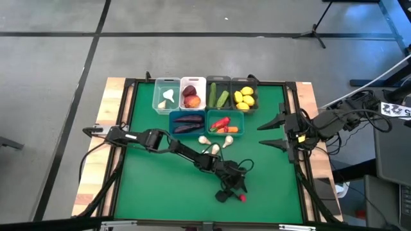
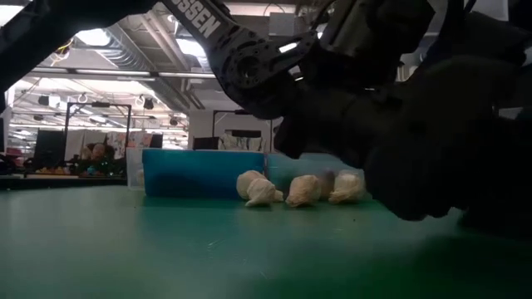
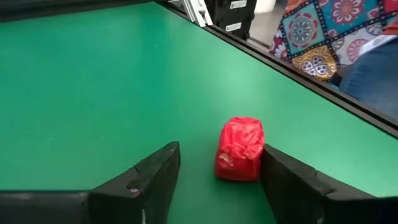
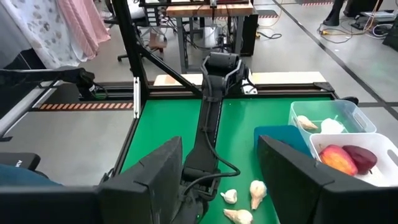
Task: Sort produce into baskets
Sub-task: Put the red chili pepper into the light blue bin
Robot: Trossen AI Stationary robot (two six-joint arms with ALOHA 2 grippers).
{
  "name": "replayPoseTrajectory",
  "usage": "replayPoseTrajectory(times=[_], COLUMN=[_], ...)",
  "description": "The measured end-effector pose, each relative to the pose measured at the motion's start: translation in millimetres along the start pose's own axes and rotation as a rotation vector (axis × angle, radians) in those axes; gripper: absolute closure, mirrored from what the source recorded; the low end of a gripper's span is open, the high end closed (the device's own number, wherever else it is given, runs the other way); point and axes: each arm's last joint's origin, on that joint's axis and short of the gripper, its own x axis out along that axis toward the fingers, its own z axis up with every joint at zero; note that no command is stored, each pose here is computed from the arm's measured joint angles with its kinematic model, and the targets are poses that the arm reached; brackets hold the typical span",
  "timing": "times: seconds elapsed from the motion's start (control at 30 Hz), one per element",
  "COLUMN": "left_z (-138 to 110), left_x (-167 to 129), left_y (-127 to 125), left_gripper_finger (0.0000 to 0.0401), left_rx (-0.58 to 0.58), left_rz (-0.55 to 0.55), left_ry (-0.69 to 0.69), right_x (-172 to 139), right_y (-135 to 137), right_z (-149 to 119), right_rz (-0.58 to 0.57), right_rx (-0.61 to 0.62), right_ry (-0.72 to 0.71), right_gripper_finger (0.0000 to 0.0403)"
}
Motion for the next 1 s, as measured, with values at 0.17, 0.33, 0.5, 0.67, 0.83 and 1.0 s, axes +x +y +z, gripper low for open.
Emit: replayPoseTrajectory(times=[0.17,0.33,0.5,0.67,0.83,1.0], left_z=[-1.6,0.2,2.3,2.5,15.9,59.2], left_x=[2.9,1.0,-1.3,-1.6,-19.1,-70.0], left_y=[-2.6,3.8,9.2,9.8,17.8,32.9], left_gripper_finger=[0.0227,0.0264,0.0292,0.0314,0.0318,0.0312], left_rx=[-0.013,-0.093,-0.153,-0.174,-0.211,-0.18], left_rz=[0.02,0.042,0.05,0.048,0.052,0.088], left_ry=[-0.008,-0.051,-0.085,-0.089,0.011,0.134], right_x=[0.0,0.0,0.0,0.0,-0.5,-2.5], right_y=[0.0,-0.3,-0.4,-0.6,-2.7,-8.9], right_z=[-0.1,-1.2,-1.6,-2.4,-7.6,-19.2], right_rz=[0.0,-0.003,-0.004,-0.005,-0.042,-0.162], right_rx=[-0.001,-0.008,-0.01,-0.014,-0.024,-0.002], right_ry=[0.001,0.011,0.016,0.023,0.069,0.162], right_gripper_finger=[0.0194,0.0194,0.0194,0.0194,0.0194,0.0194])
